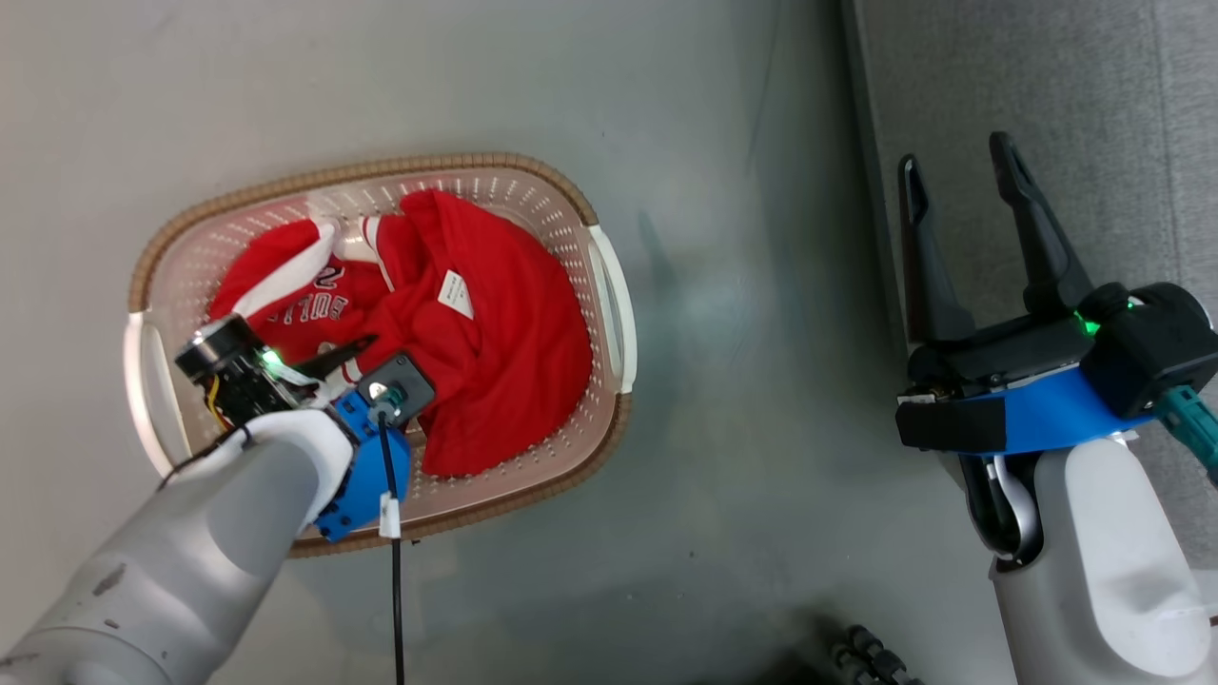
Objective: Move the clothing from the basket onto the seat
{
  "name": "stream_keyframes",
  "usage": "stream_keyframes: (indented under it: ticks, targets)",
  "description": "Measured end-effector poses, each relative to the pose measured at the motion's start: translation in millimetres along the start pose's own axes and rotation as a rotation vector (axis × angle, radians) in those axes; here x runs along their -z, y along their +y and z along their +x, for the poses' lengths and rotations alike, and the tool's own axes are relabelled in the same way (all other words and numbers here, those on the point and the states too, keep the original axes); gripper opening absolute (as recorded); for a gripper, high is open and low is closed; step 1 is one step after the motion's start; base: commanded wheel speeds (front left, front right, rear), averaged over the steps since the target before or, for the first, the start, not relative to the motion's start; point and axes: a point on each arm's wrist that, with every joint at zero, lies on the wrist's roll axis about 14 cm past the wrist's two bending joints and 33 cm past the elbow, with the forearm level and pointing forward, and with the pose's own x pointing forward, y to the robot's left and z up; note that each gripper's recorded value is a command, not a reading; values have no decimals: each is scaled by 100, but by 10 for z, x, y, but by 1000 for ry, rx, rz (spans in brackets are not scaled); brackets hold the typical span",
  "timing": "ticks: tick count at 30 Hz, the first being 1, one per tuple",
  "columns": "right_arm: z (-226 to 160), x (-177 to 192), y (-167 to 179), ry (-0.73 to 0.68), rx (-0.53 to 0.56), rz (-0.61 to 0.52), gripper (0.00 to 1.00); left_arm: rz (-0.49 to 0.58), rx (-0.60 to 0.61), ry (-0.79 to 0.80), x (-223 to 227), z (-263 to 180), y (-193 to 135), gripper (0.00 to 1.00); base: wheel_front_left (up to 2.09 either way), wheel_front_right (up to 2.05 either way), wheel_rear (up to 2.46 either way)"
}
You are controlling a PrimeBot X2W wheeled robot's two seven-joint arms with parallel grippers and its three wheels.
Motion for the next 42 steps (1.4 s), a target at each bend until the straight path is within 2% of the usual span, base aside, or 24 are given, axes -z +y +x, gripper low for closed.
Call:
stream_keyframes:
  ticks: [6,17,18,19,20,29,42]
  targets:
    - [72,199,-7,33,-2,-6,100,8,20,69,231,164,41,100,0,0,0]
    - [122,483,-29,86,0,-12,100,29,56,87,338,431,15,100,0,0,0]
    - [121,488,-32,87,0,-12,100,34,60,89,348,439,1,73,0,0,0]
    - [122,489,-36,86,1,-13,100,35,63,90,351,447,-8,25,0,0,0]
    - [123,494,-39,87,2,-13,100,34,64,89,350,454,-14,0,0,0,0]
    - [137,418,-19,69,-1,-8,100,48,54,26,177,401,-9,0,0,0,0]
    - [117,-32,128,-22,-32,-16,100,-22,-55,-258,-805,-68,131,0,0,0,0]
